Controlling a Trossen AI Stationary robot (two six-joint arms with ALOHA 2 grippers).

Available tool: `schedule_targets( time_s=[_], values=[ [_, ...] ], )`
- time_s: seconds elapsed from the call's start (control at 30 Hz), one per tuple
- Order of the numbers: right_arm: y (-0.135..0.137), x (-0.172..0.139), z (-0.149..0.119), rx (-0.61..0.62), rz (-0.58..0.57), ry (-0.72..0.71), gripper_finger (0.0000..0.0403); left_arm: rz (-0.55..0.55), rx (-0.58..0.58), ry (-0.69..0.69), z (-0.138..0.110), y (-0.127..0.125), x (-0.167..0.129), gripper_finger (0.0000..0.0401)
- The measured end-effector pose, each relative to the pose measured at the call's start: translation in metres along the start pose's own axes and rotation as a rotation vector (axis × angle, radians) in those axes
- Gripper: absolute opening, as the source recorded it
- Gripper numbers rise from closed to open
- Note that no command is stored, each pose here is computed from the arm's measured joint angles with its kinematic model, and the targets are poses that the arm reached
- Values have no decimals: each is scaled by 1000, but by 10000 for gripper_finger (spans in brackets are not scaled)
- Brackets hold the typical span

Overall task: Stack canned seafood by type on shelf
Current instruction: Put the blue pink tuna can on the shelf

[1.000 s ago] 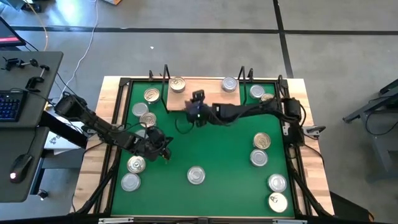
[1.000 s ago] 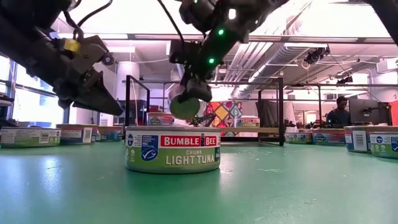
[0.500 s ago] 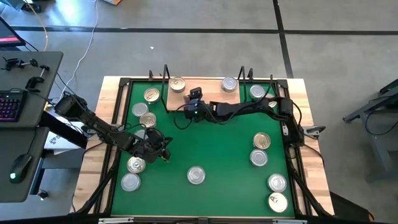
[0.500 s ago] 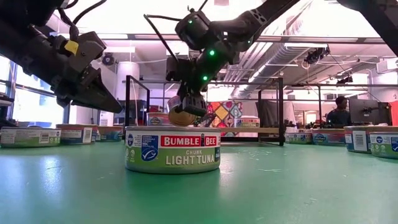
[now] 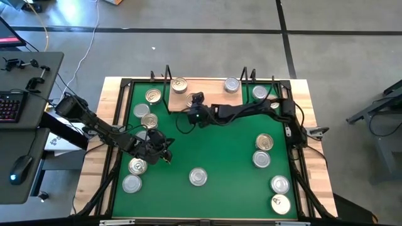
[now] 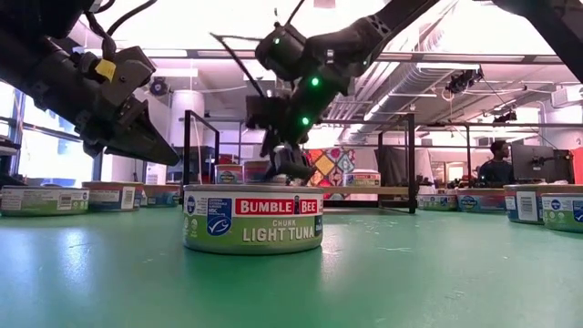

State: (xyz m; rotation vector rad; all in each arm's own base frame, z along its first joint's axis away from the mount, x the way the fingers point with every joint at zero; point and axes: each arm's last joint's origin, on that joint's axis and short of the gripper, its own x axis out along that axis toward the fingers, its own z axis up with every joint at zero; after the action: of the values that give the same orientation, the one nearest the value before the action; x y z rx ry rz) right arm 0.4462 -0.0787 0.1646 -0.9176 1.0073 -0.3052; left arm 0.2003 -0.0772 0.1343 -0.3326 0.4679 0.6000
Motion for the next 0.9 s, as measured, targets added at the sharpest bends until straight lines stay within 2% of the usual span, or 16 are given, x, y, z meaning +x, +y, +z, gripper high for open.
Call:
schedule_targets(
  time_s=[0.13,0.4,0.67,0.9],
  values=[
    [-3,-2,0,11,0,0,255,0,0,0,0,0,0,0],
    [-44,-1,-10,203,90,3,219,-1,-2,-1,0,0,0,0],
    [-65,14,-34,368,130,6,170,-3,-4,-2,0,0,0,0],
    [-73,19,-48,478,79,87,145,-3,-5,-3,0,0,0,0]
  ],
)
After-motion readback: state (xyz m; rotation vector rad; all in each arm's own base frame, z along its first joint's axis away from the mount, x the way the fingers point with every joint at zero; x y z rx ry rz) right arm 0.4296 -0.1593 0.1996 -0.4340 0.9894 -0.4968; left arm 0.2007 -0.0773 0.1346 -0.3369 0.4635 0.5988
